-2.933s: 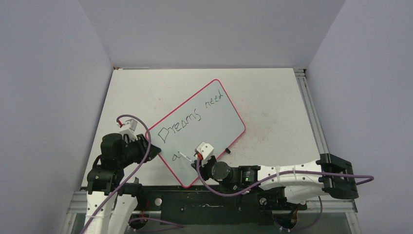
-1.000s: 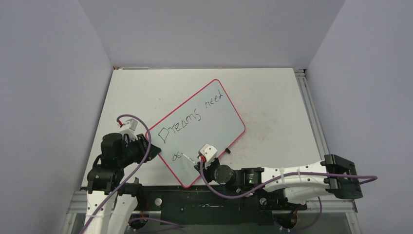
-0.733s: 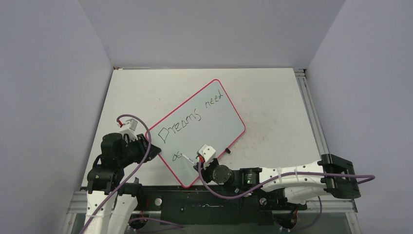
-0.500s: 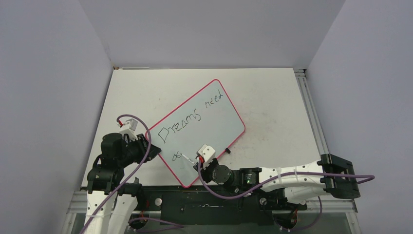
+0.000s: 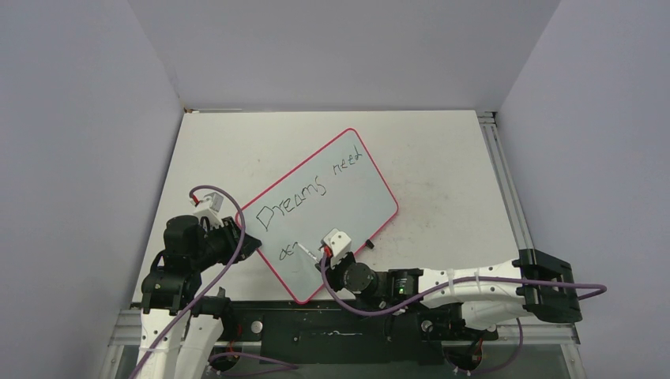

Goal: Write a sentence on the whiteboard

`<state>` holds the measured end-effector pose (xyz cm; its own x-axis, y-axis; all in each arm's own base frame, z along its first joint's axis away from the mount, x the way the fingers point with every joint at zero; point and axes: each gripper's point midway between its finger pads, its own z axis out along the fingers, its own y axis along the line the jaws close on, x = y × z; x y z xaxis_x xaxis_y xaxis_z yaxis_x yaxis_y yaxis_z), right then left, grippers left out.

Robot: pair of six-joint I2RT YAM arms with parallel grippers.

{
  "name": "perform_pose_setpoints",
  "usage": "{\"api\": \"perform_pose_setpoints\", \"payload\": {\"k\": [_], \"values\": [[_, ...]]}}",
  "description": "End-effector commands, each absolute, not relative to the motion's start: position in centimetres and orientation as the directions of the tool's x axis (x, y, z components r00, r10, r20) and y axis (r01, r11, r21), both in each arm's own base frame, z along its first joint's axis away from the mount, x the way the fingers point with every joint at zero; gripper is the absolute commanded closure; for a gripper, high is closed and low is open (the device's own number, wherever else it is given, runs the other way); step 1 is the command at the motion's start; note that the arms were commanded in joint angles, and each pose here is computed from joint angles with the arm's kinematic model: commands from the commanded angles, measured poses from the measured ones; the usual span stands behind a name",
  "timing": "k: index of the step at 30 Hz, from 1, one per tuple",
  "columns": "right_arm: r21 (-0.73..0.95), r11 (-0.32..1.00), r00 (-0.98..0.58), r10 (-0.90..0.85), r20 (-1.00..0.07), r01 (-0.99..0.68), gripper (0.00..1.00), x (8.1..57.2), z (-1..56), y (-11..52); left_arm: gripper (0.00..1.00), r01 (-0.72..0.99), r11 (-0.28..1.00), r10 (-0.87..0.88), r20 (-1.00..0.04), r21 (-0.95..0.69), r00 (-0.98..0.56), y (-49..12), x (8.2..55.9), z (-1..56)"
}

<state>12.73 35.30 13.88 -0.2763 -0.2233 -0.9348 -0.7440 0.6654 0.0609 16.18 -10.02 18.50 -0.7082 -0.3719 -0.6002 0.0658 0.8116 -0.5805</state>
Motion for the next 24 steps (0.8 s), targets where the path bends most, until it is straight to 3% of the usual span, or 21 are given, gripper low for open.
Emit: {"api": "perform_pose_setpoints", "payload": {"k": [1,24], "values": [[0.087,0.695,-0.286,-0.176,-0.942,-0.714,0.95,13.6,15.2,35.6,0.75,0.086,0.813,-0.361,-0.614,-0.576,-0.702,-10.1,16.3,18.8],[0.067,0.653,-0.216,-0.151,-0.965,-0.755,0.95,13.4,18.4,37.6,0.75,0.084,0.814,-0.361,-0.613,-0.575,-0.703,-10.1,16.3,18.8]]}}
